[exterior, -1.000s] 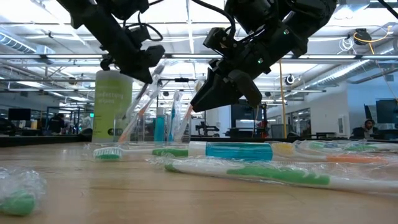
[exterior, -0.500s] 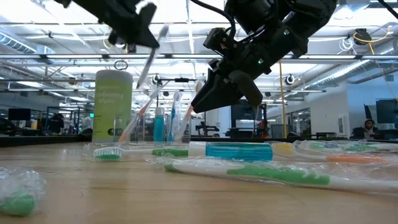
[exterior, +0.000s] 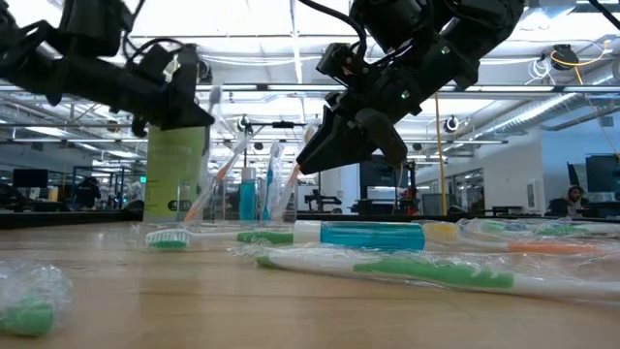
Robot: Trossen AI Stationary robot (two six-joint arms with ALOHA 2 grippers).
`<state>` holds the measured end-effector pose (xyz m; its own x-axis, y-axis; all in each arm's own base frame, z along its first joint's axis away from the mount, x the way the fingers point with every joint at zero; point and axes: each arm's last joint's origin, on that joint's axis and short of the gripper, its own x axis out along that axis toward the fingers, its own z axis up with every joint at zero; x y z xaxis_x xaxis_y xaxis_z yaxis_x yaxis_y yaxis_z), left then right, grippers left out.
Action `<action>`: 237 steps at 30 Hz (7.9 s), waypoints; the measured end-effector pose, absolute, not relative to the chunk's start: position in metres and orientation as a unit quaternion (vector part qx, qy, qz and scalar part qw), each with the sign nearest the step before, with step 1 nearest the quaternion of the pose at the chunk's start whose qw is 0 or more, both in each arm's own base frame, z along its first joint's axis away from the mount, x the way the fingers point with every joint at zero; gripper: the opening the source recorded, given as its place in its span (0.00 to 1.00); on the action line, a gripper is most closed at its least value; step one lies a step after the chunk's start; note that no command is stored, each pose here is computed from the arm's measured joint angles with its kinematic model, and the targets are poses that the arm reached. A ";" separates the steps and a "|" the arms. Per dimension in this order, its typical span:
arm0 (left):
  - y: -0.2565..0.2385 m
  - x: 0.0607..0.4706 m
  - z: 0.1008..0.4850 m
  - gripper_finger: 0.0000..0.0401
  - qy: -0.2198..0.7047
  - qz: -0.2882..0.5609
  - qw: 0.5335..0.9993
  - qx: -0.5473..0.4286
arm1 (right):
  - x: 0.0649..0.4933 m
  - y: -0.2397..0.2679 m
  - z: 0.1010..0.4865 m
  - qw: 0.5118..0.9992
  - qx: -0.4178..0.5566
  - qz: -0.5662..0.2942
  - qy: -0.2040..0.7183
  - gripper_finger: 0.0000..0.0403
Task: Pick & Place toothbrushing station
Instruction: Put the purple toothbrush into the transparent organizer, then put the blue mouthwash into the transparent organizer
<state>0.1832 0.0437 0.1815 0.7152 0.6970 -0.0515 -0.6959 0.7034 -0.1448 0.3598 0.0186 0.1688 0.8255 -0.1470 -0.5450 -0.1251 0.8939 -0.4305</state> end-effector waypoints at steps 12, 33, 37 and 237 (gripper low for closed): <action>0.047 0.179 0.167 0.07 0.004 0.386 0.916 -0.112 | 0.360 0.014 0.169 0.930 -0.217 -0.015 0.297 0.33; 0.046 0.178 0.153 0.34 0.057 0.399 0.905 -0.136 | 0.360 0.014 0.169 0.930 -0.216 -0.015 0.298 0.33; 0.047 0.180 0.164 0.40 0.025 0.390 0.915 -0.096 | 0.360 0.014 0.169 0.930 -0.216 -0.015 0.298 0.33; -0.009 0.250 0.229 0.22 0.528 0.078 0.433 0.726 | 0.278 0.141 0.117 0.964 0.012 -0.022 0.266 0.33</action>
<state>0.2497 -0.0087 0.2294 0.4304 0.8347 -0.3437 0.6993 -0.0676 0.7116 0.2781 0.1407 0.1174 0.8578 -0.0362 -0.5126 0.0494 0.9987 0.0121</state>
